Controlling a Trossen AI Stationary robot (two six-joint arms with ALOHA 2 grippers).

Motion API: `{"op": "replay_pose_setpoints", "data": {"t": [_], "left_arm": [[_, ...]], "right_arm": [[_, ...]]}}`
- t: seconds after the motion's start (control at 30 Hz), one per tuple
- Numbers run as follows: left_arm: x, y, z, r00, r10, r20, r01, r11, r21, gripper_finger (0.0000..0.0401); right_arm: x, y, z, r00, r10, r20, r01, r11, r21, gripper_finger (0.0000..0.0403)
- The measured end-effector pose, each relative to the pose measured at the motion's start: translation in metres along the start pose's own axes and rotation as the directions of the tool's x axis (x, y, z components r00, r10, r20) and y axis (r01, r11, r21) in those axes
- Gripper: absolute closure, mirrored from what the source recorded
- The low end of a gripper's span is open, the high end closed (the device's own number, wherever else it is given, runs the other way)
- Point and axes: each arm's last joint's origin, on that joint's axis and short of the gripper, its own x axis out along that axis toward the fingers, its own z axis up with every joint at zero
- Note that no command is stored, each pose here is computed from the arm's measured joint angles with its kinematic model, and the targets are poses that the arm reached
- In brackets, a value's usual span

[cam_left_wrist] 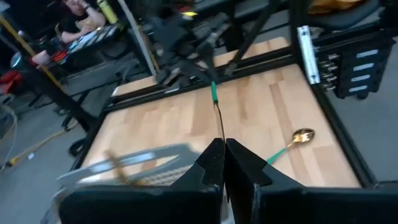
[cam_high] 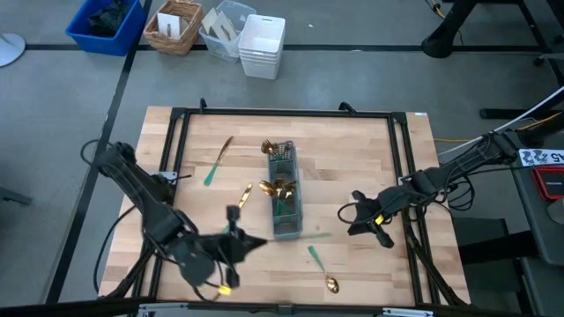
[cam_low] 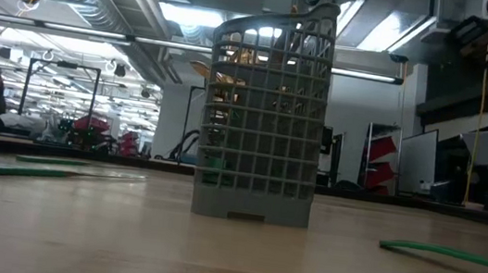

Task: Sort silverware
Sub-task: Put the green knife into the utensil rack

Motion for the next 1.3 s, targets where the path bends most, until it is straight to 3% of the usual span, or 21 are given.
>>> {"op": "replay_pose_setpoints", "data": {"t": [0.4, 0.73, 1.3], "left_arm": [[-0.054, 0.086, -0.006, 0.992, 0.095, -0.088, -0.105, 0.987, -0.118, 0.0401], [-0.074, 0.146, -0.022, 0.962, 0.197, -0.191, -0.237, 0.948, -0.214, 0.0401], [-0.043, 0.182, -0.043, 0.904, 0.058, -0.424, -0.22, 0.913, -0.344, 0.0401]], "right_arm": [[0.0, -0.004, -0.004, 0.996, -0.092, -0.019, 0.091, 0.996, -0.023, 0.0365], [0.0, -0.005, -0.003, 0.991, -0.137, -0.002, 0.137, 0.99, -0.025, 0.0366], [0.0, -0.005, -0.003, 0.99, -0.141, -0.001, 0.14, 0.987, -0.076, 0.0366]]}}
